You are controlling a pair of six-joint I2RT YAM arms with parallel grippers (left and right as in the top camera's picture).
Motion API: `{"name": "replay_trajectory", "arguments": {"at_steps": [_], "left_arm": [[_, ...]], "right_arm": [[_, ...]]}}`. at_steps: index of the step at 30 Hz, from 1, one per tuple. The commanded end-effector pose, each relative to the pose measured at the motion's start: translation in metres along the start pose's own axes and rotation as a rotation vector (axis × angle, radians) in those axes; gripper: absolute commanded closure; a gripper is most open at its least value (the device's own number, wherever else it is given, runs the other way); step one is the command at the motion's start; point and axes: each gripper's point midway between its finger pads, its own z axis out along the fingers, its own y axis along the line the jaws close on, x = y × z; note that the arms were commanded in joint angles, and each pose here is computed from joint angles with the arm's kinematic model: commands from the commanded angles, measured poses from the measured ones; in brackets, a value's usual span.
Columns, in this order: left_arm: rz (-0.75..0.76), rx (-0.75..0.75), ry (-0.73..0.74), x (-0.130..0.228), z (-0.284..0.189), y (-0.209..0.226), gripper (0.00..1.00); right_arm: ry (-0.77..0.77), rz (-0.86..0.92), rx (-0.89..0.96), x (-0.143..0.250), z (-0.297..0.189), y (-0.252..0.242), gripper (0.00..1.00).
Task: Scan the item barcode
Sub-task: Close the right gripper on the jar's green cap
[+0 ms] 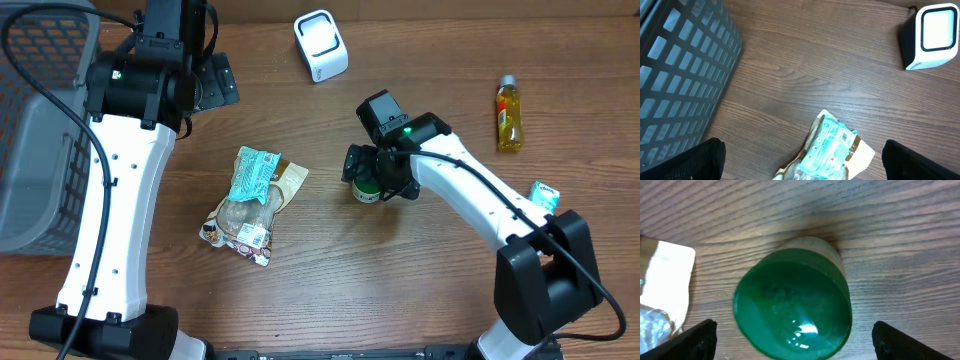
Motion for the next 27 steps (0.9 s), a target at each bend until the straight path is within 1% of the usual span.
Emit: {"name": "replay_trajectory", "arguments": {"at_steps": [1, 4, 13, 15, 16, 20, 22, 27], "left_arm": [[0.003, 0.005, -0.043, -0.008, -0.014, 0.003, 0.00], [0.003, 0.005, -0.043, -0.008, -0.014, 0.003, 0.00], [0.003, 0.005, -0.043, -0.008, -0.014, 0.003, 0.00], [0.003, 0.005, -0.043, -0.008, -0.014, 0.003, 0.01], [0.003, 0.005, -0.043, -0.008, -0.014, 0.003, 0.00], [0.003, 0.005, -0.043, -0.008, -0.014, 0.003, 0.00], [0.003, 0.005, -0.043, -0.008, -0.014, 0.003, 0.01], [0.003, 0.005, -0.043, -0.008, -0.014, 0.003, 0.00]], "right_arm": [[0.001, 0.004, 0.021, 0.002, 0.010, -0.004, 0.05], [-0.003, 0.003, 0.014, 0.001, 0.010, -0.002, 0.09], [-0.041, 0.002, 0.016, -0.007, 0.010, -0.001, 0.10], [-0.052, 0.003, 0.024, -0.009, 0.010, -0.003, 0.12], [-0.052, 0.008, 0.032, -0.009, 0.011, -0.004, 0.14], [-0.043, 0.078, 0.037, -0.007, 0.015, -0.005, 0.15], [-0.047, 0.079, 0.033, -0.008, 0.017, -0.004, 0.16], [-0.055, 0.078, 0.026, -0.010, 0.017, -0.002, 0.26]]}}
